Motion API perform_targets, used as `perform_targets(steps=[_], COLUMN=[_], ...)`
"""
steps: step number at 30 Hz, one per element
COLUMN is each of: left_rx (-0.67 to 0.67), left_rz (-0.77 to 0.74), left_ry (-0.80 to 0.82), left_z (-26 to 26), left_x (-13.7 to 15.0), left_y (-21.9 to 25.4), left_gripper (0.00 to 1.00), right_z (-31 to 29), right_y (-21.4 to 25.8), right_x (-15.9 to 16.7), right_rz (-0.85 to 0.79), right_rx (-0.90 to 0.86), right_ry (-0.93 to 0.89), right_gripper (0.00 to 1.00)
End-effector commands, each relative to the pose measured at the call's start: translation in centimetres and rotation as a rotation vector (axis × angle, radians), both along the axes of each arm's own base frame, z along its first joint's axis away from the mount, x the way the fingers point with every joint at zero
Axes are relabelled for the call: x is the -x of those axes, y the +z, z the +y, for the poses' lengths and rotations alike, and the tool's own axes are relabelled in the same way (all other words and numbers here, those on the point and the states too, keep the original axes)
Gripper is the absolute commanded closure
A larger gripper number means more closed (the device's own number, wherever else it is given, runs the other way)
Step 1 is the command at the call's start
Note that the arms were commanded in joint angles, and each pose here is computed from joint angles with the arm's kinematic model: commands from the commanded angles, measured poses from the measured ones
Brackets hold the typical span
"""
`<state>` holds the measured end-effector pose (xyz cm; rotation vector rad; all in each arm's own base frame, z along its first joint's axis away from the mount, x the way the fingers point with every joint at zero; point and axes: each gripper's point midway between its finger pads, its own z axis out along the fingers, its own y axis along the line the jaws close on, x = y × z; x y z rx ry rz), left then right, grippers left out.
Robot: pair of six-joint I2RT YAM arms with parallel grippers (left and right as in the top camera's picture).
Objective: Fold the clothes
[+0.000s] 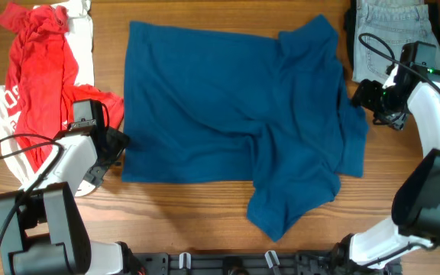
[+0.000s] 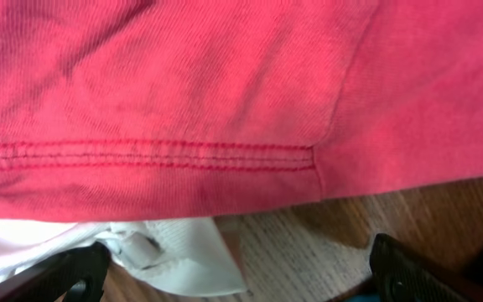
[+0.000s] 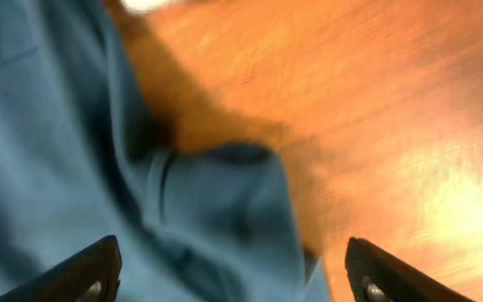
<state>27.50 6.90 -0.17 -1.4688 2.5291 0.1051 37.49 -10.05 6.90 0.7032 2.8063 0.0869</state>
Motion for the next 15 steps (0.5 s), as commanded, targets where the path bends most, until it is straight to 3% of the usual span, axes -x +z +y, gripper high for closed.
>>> perform_targets(steps=[1, 7, 9, 10, 15], left_rx=[-0.018, -0.019, -0.02, -0.02, -0.021], left_rz=[0.01, 0.0, -0.004, -0.004, -0.007], left_ry=[-0.01, -0.01, -0.01, -0.011, -0.011], left_z=[0.4, 0.5, 0.5, 0.5, 0.5], left_x=[0.2, 0.0, -0.1, -0.1, -0.2], left_y=[-0.5, -0.5, -0.4, -0.4, -0.4], left_gripper=[0.0, 0.0, 0.0, 0.0, 0.0], right_z=[-0.5, 1.0, 1.0, 0.8, -1.0], right_y=[-2.4, -4.7, -5.3, -5.5, -3.9], right_x=[-1.2, -2.5, -2.7, -2.6, -2.7], right_rz=[0.009, -0.019, -0.016, -0.009, -0.023], right_rx=[0.013, -0.071, -0.072, -0.066, 0.021], right_ry=[0.089, 0.177, 0.177, 0.174, 0.141], right_gripper=[0.23, 0.41, 0.57, 0.79, 0.94])
